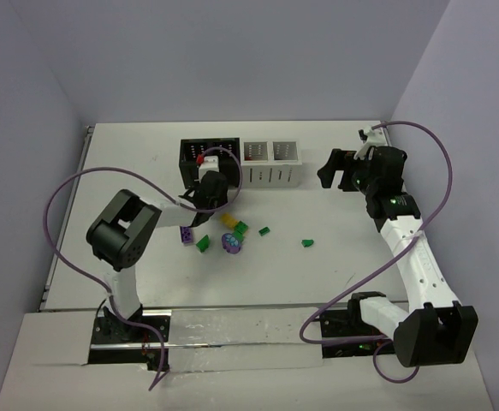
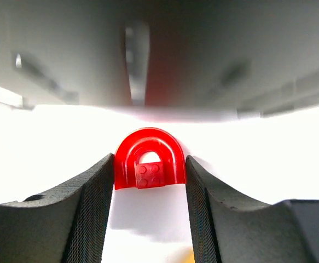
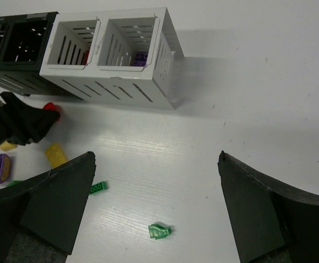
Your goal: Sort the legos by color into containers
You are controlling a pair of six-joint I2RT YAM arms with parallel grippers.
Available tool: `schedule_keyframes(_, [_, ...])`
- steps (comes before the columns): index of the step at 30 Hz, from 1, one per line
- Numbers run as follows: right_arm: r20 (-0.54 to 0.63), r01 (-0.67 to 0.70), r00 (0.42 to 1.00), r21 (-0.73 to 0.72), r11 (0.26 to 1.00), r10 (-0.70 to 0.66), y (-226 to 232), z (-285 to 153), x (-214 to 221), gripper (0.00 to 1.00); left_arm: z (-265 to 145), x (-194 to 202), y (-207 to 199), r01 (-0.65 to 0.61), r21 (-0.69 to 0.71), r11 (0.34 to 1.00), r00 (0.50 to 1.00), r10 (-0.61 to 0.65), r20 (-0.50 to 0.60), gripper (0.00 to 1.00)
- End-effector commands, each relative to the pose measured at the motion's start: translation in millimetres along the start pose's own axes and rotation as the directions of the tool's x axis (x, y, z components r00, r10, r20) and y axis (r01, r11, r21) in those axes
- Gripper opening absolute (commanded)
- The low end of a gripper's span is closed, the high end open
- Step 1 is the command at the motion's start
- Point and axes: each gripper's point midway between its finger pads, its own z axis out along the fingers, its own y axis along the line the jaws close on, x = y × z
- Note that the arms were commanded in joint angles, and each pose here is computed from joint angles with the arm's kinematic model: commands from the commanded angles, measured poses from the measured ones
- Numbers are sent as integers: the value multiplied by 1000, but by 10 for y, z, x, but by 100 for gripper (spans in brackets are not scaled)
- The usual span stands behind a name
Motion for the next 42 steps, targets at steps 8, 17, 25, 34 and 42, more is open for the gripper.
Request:
schedule_keyframes(8, [47, 10, 999, -22, 1000, -9, 57, -106, -114, 100, -1060, 17, -271, -24, 236, 971, 984, 65, -165, 35])
schedule_keyframes(17, [40, 12, 999, -31, 999, -10, 72, -74, -129, 100, -1683, -709, -661, -179, 480, 859, 965, 249, -87, 15])
schedule_keyframes(25, [35, 20, 999, -22, 1000, -19, 45, -22, -164, 100, -1780, -1400, -1264, -280, 638, 717, 952, 295, 86, 8])
schedule_keyframes(34, [29, 32, 999, -10, 999, -32, 17, 12, -190, 100, -1102, -1710, -1535, -266, 603, 752, 956, 286, 65, 8])
schedule_keyframes(42, [14, 30, 999, -3, 1000, -30, -13, 56, -139, 100, -606, -1822, -1514, -255, 542, 801, 964, 257, 74, 11])
